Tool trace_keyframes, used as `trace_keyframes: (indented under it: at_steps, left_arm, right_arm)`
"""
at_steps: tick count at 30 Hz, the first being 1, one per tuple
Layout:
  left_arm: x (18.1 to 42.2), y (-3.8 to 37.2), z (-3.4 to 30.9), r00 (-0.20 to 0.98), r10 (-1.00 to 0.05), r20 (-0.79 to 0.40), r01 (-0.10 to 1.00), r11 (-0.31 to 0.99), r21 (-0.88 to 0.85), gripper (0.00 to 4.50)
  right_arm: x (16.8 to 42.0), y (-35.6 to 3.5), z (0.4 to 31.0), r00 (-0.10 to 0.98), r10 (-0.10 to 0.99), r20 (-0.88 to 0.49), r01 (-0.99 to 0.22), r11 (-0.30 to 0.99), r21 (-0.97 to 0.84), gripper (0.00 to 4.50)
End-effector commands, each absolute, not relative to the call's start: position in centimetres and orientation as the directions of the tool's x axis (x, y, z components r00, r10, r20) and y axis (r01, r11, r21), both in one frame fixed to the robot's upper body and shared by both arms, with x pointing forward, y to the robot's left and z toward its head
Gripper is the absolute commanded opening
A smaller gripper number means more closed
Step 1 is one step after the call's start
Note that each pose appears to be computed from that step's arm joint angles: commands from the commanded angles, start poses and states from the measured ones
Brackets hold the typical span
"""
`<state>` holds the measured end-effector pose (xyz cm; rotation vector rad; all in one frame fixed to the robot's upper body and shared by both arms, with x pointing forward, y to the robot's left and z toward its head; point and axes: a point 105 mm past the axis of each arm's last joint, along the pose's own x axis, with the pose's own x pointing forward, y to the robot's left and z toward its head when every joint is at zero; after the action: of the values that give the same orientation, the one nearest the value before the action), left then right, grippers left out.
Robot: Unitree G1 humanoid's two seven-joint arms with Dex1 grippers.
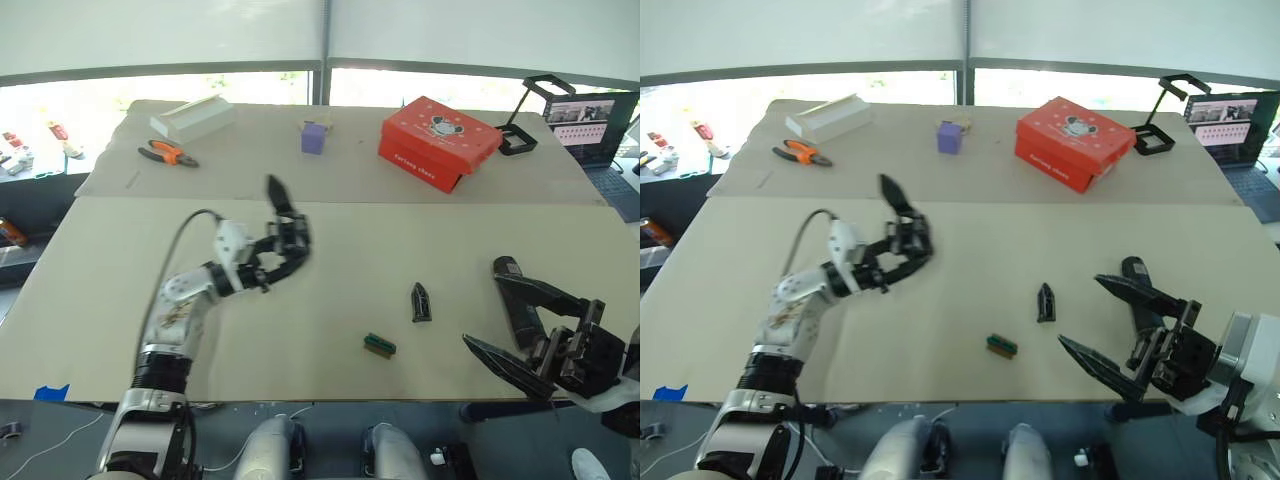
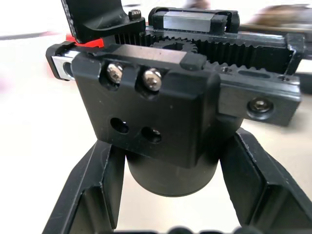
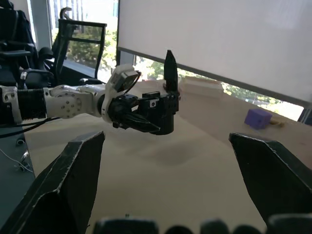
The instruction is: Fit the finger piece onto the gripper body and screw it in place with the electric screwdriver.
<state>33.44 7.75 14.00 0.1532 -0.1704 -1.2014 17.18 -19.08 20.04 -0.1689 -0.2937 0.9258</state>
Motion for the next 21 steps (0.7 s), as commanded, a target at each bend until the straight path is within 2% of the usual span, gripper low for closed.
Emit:
trace_keyframes:
  at_steps: [1, 4, 7, 13, 21]
  left_arm:
    - [33.1, 4.6, 14.7, 0.267, -0.963, 0.043, 0.927, 0.269, 0.26, 2.31]
    - [32.8, 1.3, 13.5, 0.2, -0.98, -0.009, 0.94, 0.189, 0.282, 2.31]
    - [33.1, 0.0, 12.6, 0.192, -0.981, -0.037, 0.945, 0.175, 0.278, 2.31]
    - [34.6, -0.4, 11.2, 0.247, -0.964, -0.102, 0.929, 0.206, 0.306, 2.31]
    - [33.7, 0.0, 10.0, 0.215, -0.969, -0.124, 0.942, 0.172, 0.288, 2.31]
  right_arm:
    - [16.4, -18.3, 20.9, 0.576, 0.801, 0.162, -0.754, 0.598, -0.272, 4.5]
    - [16.0, -18.0, 20.4, 0.622, 0.773, 0.122, -0.74, 0.632, -0.229, 4.5]
    - [15.7, -17.8, 20.1, 0.647, 0.757, 0.093, -0.732, 0.651, -0.203, 4.5]
    - [15.3, -17.9, 20.3, 0.688, 0.721, 0.085, -0.699, 0.689, -0.193, 4.5]
    - [15.6, -18.2, 18.8, 0.746, 0.665, -0.027, -0.662, 0.737, -0.136, 4.5]
